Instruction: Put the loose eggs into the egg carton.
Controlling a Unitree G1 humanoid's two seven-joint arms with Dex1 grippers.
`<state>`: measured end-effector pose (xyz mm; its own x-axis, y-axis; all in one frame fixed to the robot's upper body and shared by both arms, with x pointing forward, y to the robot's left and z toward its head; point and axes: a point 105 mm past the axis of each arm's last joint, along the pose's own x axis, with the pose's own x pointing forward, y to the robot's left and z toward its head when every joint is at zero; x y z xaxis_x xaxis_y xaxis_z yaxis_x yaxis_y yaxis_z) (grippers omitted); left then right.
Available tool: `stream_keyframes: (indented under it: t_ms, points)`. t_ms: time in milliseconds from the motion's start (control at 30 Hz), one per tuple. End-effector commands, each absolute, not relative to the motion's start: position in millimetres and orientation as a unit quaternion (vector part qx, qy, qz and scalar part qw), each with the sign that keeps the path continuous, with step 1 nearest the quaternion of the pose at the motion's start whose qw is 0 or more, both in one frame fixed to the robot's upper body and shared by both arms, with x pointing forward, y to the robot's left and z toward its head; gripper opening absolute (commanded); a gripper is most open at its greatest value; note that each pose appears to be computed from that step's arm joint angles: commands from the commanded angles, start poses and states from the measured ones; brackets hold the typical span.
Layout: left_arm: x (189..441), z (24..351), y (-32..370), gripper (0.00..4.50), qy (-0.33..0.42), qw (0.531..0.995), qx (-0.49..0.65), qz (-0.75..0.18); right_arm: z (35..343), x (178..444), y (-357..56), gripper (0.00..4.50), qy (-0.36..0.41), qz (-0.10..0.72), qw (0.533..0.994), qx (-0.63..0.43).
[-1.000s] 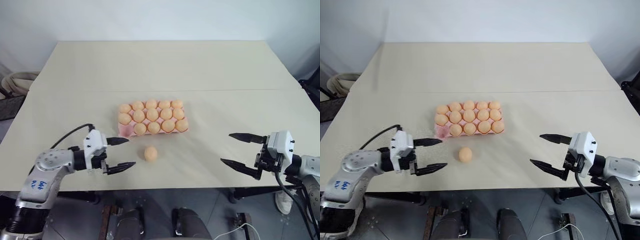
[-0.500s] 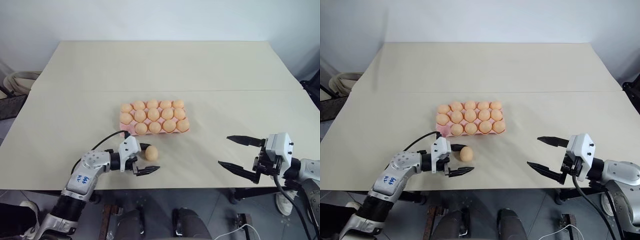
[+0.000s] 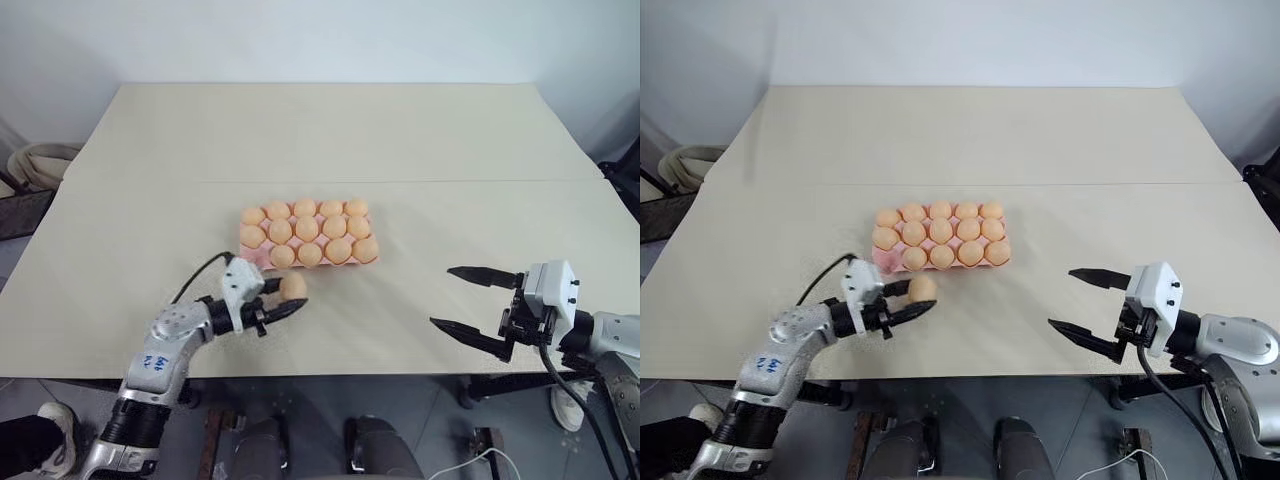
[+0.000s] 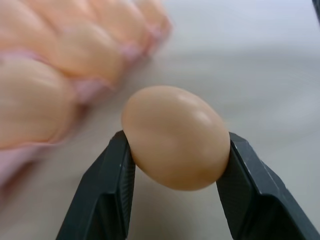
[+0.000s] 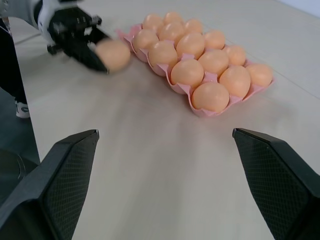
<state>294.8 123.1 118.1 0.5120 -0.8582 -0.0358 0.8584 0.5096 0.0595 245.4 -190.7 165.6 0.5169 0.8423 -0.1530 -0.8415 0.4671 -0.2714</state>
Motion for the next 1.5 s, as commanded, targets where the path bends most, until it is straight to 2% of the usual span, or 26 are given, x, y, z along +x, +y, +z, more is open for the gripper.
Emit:
stream_keyframes:
  t_ms: [33,167,233,333,467,600,733,867,1033,1267,1500]
  points:
    - [284,154,145,2.06,-0.058,0.878,0.010,-0.475,167,248,-190,4.50,-0.009,0.495,0.854,-0.160]
    - [303,162,167,2.06,-0.066,0.917,0.018,-0.393,165,252,-185,4.50,-0.011,0.501,0.851,-0.157]
    - [315,153,170,2.06,-0.047,0.927,0.043,-0.369,166,254,-183,4.50,-0.014,0.505,0.849,-0.156]
    - [340,145,162,2.06,-0.028,0.935,0.067,-0.346,167,257,-179,4.50,-0.018,0.512,0.844,-0.157]
    - [350,141,147,2.06,-0.015,0.927,0.073,-0.368,169,259,-178,4.50,-0.022,0.515,0.842,-0.160]
    - [351,143,151,3.19,-0.011,0.929,0.085,-0.359,172,259,-178,4.50,-0.028,0.514,0.842,-0.162]
    - [342,148,167,4.48,-0.016,0.933,0.089,-0.348,171,258,-179,4.50,-0.028,0.512,0.844,-0.161]
    - [330,154,183,4.48,-0.030,0.935,0.106,-0.336,169,258,-179,4.50,-0.028,0.512,0.844,-0.159]
    - [302,166,209,4.48,-0.061,0.922,0.139,-0.356,168,259,-183,4.50,-0.025,0.511,0.844,-0.160]
    - [269,149,245,4.48,0.007,0.909,0.189,-0.372,170,263,-201,4.50,-0.023,0.493,0.852,-0.176]
    - [264,151,251,4.48,0.012,0.905,0.215,-0.367,170,270,-216,4.50,-0.024,0.476,0.860,-0.183]
